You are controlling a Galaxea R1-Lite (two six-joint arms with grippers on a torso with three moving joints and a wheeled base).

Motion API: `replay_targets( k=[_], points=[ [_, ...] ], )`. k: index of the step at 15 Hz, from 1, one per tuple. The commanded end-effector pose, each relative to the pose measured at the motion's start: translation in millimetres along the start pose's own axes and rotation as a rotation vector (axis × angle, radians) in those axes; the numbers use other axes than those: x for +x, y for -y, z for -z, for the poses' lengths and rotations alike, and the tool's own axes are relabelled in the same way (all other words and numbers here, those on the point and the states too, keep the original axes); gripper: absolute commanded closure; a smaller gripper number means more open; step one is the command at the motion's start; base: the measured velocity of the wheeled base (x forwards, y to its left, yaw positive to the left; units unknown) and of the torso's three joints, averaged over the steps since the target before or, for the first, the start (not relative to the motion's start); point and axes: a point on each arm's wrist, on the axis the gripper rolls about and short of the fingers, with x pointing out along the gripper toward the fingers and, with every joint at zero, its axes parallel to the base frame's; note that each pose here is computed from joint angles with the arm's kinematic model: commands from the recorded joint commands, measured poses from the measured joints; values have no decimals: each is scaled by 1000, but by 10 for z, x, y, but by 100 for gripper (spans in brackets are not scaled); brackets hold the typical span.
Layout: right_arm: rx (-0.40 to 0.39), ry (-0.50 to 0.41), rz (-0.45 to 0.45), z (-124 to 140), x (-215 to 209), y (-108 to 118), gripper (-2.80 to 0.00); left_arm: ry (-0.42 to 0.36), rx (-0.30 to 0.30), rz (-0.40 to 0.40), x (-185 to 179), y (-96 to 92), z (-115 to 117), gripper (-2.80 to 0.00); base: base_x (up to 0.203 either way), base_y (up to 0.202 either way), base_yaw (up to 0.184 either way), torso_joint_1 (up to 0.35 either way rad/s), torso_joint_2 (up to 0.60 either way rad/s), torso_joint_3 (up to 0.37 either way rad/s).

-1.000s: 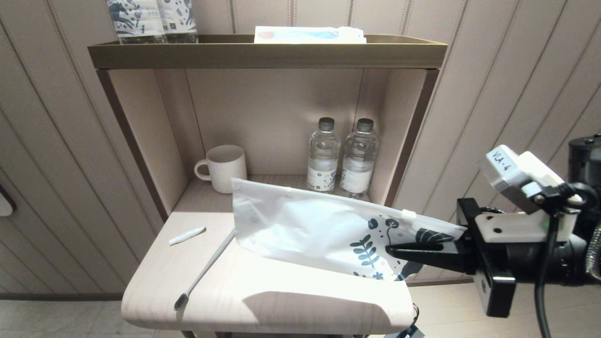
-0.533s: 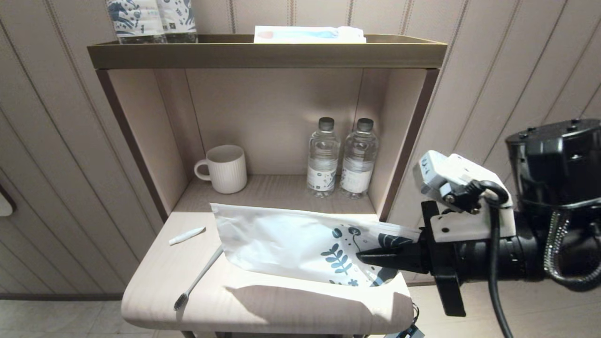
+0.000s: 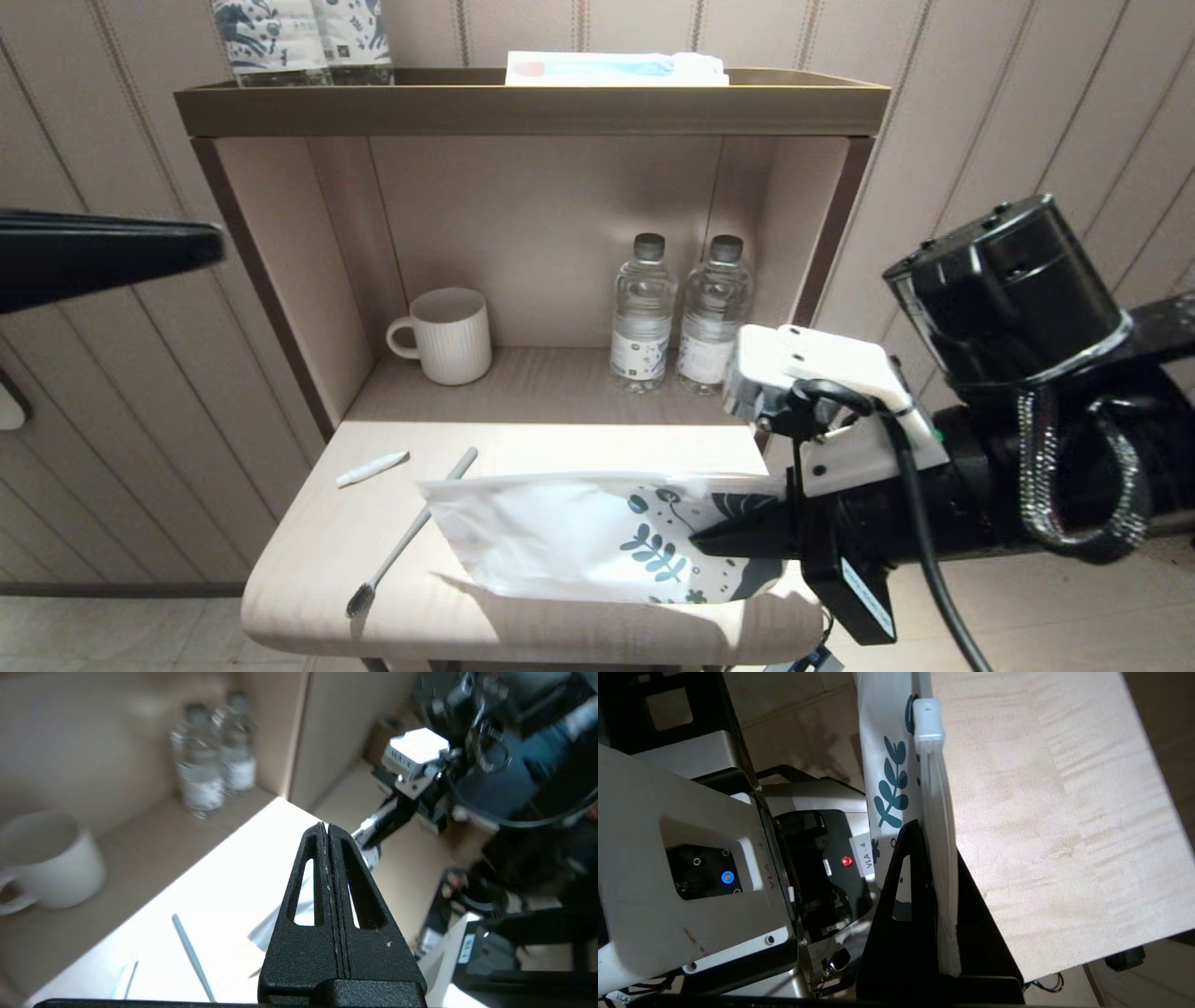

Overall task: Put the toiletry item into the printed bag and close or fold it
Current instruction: Open the storage bag

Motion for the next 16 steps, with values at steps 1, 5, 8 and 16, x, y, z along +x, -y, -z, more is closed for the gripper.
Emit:
replay_targets(
  k=[1,5,8,16],
  points=[
    [-11,3,-9,-118,35,21,0,-121,-36,76,525,-366,166,0,0,0,0,0,0,0],
    [-6,-51,-32,-82,125,39,0,-176,19,293,689,-246,347,0,0,0,0,0,0,0],
    [-42,-15,-44,-103,102,-46,0,-132,33,418,669,-195,291,0,0,0,0,0,0,0],
    [-48,74,-42,-72,528,345,0,-112,23,584,804,-132,159,0,0,0,0,0,0,0]
  ],
)
